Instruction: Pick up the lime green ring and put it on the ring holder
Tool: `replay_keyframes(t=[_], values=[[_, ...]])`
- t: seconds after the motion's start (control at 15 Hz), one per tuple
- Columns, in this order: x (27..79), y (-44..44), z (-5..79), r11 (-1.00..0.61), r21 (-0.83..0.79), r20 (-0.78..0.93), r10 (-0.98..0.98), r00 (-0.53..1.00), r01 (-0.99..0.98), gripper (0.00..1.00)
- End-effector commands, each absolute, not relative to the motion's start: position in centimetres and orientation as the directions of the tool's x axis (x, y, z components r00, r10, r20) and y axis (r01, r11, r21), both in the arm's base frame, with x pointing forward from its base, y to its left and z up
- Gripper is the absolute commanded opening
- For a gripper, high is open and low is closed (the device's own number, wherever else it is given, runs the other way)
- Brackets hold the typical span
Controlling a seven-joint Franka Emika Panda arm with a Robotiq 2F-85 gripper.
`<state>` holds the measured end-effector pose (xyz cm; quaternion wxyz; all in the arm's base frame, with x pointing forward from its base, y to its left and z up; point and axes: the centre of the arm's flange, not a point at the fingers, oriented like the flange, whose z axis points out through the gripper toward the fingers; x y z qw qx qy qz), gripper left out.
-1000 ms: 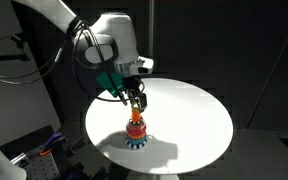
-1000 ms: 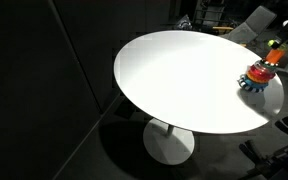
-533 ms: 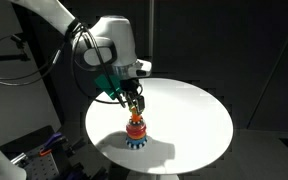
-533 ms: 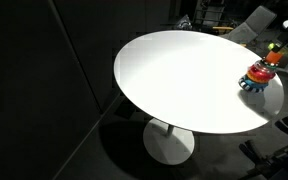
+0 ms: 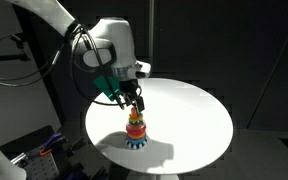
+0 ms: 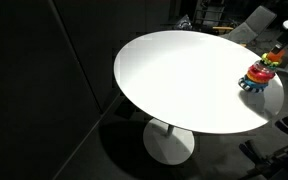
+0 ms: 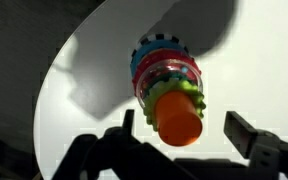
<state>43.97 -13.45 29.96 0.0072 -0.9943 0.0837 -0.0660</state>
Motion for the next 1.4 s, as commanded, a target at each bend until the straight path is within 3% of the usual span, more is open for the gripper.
replay_keyframes(t=[0.0,0.67,1.33], values=[[43.9,-13.4,30.2,-0.986,-0.007,0.126,-0.164,0.978,-0.164,1.0],[44.7,-13.1,33.2,-0.925,0.095,0.099,-0.36,0.928,-0.369,1.0],[43.5,-11.3,40.3,-0.933,0.089,-0.086,-0.356,0.931,-0.348,1.0]])
